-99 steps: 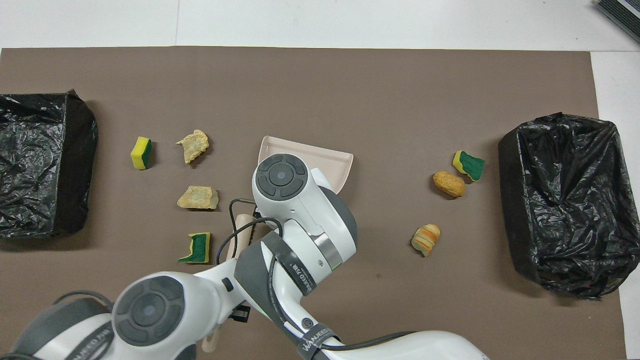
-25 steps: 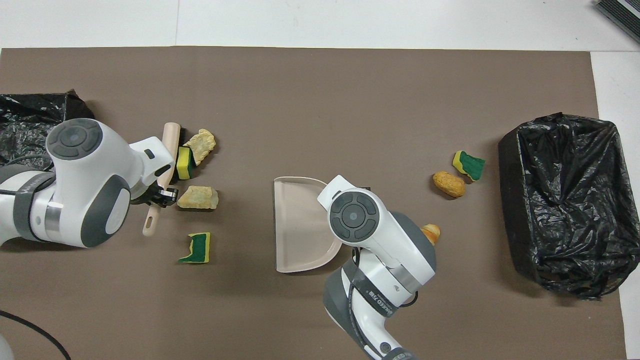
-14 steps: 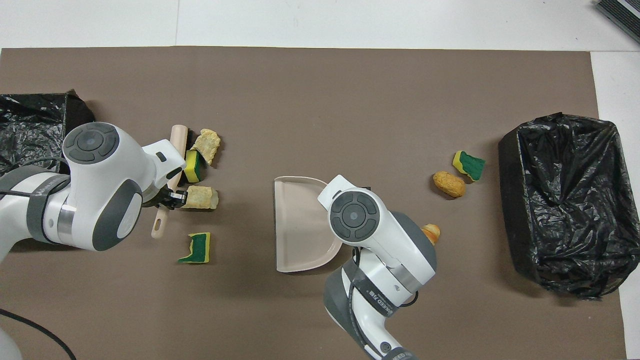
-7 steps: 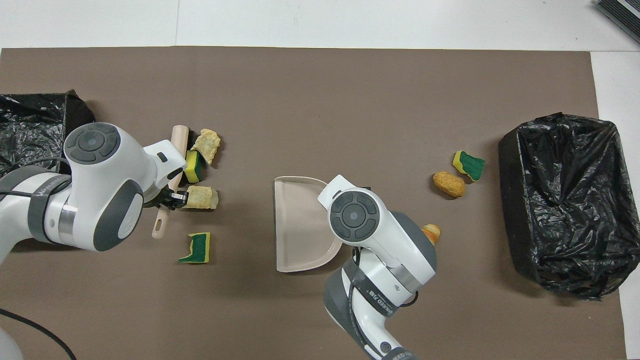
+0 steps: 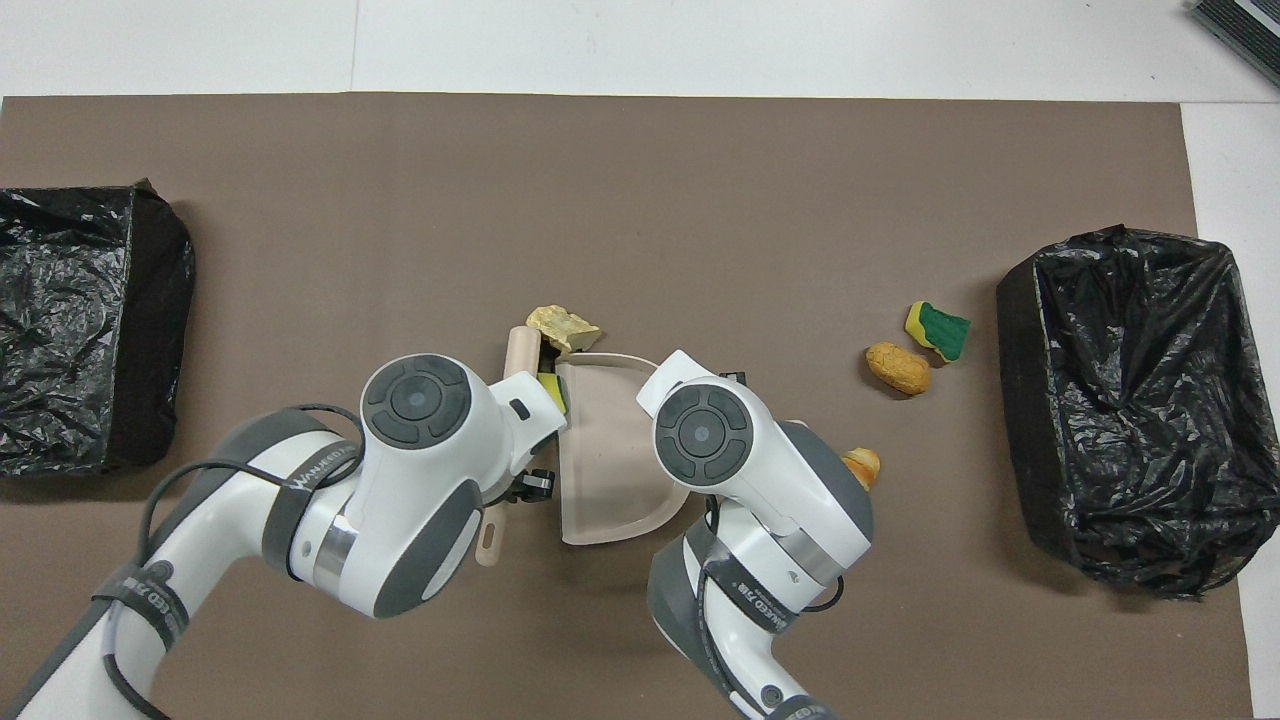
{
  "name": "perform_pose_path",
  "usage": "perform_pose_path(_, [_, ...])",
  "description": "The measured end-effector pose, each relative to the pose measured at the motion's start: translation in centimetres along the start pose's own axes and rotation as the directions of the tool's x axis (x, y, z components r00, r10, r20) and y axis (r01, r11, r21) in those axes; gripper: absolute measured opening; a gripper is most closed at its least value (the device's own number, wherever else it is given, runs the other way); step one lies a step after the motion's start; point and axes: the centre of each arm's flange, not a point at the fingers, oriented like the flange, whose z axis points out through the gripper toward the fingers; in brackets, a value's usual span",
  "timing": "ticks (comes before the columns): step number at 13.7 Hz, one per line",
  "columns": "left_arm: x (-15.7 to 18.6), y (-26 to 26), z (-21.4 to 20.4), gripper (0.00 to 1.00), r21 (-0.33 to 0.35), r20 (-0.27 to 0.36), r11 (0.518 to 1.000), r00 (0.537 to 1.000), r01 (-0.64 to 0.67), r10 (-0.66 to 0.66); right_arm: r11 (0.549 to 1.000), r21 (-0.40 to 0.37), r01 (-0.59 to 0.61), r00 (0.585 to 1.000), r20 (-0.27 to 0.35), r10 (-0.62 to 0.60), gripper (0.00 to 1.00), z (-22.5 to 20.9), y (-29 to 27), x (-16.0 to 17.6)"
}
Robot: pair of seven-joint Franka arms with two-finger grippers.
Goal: Sweep and dump trash in bin
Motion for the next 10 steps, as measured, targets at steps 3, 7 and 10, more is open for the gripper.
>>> perform_pose_path(3, [-1.4, 0.2, -3.6, 0.27, 0.008, 0.02, 0.999, 0.999, 0.044, -0.044, 1.0, 0.0, 0.0, 1.0, 0.0, 0.0, 0.33, 0.0, 0.0, 0.0])
perform_pose_path(7, [-3.8, -6.3, -7.5, 0.27, 0.046, 0.095, 0.978, 0.974, 0.204, -0.207, 1.0, 0.0, 0.0, 1.0, 0.0, 0.0, 0.33, 0.0, 0.0, 0.0])
perform_pose_path(10, [-5.9, -12.2, -5.0, 0.27, 0.08, 0.148, 0.941, 0.929, 0.329, -0.338, 1.0, 0.0, 0.0, 1.0, 0.0, 0.0, 0.33, 0.0, 0.0, 0.0])
